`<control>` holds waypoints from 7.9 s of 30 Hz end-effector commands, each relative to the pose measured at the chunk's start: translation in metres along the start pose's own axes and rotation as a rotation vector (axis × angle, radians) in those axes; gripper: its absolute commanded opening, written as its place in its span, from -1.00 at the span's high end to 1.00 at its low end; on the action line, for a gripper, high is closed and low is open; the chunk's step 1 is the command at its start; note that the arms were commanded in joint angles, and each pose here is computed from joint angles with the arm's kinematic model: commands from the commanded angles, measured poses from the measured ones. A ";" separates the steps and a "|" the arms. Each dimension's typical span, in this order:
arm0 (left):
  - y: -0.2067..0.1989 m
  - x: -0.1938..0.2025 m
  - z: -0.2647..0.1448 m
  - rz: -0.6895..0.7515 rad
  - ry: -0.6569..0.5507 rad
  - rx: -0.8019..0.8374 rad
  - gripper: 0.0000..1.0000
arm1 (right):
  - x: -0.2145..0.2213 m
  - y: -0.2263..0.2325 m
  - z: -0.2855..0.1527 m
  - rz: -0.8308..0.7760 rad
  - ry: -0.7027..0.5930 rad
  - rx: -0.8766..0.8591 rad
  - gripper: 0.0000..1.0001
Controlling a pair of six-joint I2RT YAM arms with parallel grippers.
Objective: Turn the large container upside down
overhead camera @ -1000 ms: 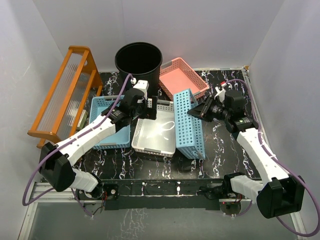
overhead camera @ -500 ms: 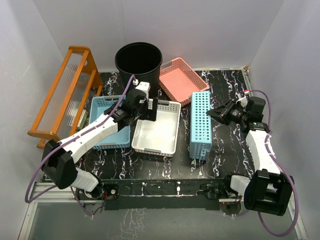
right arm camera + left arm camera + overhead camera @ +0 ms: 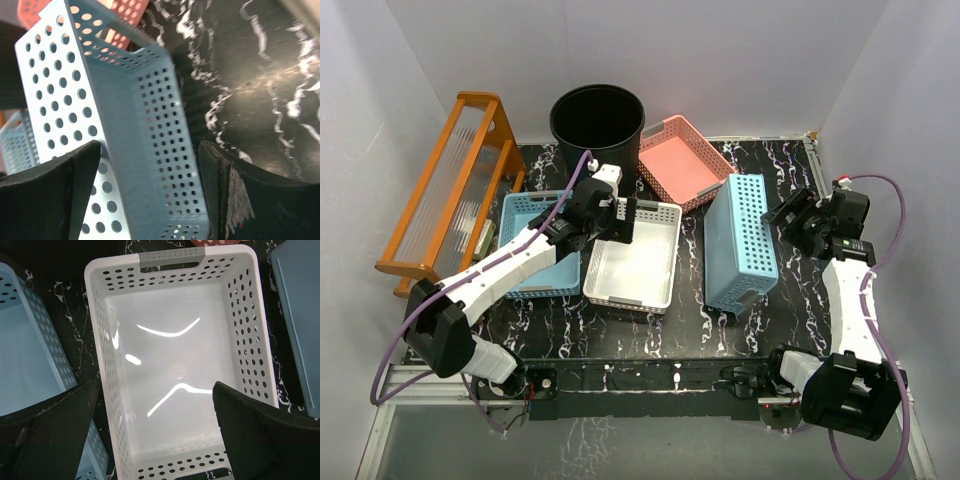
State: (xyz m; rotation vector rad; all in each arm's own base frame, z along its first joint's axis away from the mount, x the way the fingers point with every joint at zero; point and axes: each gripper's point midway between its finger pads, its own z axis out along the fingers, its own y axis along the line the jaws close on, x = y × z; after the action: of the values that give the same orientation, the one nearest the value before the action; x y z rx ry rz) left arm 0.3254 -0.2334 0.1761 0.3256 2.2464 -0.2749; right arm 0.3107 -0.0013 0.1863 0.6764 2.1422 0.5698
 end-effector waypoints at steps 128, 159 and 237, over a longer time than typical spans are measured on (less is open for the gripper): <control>-0.185 0.056 0.039 0.044 0.329 0.293 1.00 | -0.042 0.129 -0.044 -0.253 -0.239 -0.027 -0.96; -0.195 -0.050 -0.090 -0.754 0.377 1.283 1.00 | -0.116 0.114 -0.115 -0.223 -0.582 0.174 -0.96; 0.049 -0.072 -0.048 -0.458 -0.119 0.138 -0.97 | 0.287 0.145 -0.010 -0.844 0.536 -0.134 1.00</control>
State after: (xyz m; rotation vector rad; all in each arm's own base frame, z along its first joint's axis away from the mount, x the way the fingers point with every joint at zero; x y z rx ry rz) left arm 0.3495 -0.1876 0.2368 -0.1749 2.2695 -0.6818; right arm 0.1541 0.2548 0.0738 -0.5208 2.7417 0.3570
